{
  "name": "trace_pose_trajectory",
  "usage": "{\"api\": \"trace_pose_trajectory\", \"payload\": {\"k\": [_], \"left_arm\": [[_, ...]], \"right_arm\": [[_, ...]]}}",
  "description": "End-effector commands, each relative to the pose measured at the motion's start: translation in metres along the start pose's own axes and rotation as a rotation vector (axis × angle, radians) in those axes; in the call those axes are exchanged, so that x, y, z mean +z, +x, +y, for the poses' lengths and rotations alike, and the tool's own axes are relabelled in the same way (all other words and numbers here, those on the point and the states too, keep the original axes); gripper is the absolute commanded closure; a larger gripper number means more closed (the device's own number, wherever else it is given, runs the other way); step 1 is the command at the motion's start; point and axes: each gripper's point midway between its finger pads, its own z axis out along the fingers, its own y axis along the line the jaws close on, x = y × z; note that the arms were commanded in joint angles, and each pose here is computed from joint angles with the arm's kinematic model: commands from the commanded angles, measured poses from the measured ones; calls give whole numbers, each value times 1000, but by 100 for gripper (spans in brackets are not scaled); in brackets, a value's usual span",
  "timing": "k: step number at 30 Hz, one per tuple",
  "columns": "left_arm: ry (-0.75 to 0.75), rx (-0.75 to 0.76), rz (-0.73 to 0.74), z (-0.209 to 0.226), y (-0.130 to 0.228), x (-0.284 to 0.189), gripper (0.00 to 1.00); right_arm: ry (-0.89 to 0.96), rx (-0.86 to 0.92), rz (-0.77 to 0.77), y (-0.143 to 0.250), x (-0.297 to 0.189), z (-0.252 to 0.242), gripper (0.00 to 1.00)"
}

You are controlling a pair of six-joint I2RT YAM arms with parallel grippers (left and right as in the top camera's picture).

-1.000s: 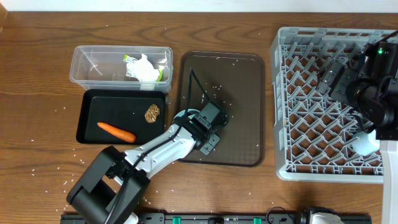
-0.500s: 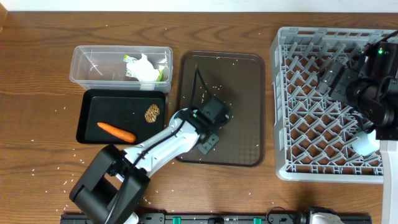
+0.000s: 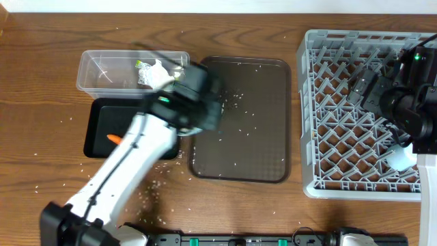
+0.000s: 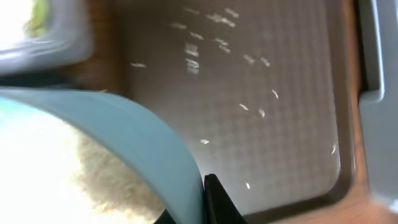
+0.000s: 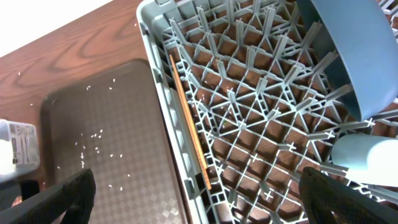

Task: Sort waste into correct bins and load items into the dishwasher rack
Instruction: 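Lift the bowl over the black tray and tip the rice out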

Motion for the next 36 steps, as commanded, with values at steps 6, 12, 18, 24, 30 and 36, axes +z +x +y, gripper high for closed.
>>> {"api": "trace_pose_trajectory", "payload": {"k": [6, 12, 18, 24, 30, 36], "left_arm": [[264, -403, -19, 71, -19, -26, 94], [559, -459, -168, 107, -29, -36, 94], [812, -429, -343, 131, -13, -43, 94], [896, -391, -432, 141, 11, -42, 94], [978, -265, -490, 131, 17, -54, 94], [942, -173, -543, 133, 13, -54, 94]], "right_arm": [[-1, 12, 5, 0, 1, 0, 1], [-1, 12, 4, 0, 1, 0, 1], [-1, 12, 4, 0, 1, 0, 1], [-2, 12, 0, -1, 1, 0, 1], [-3, 12, 0, -1, 1, 0, 1], [-2, 12, 2, -1, 1, 0, 1]]}}
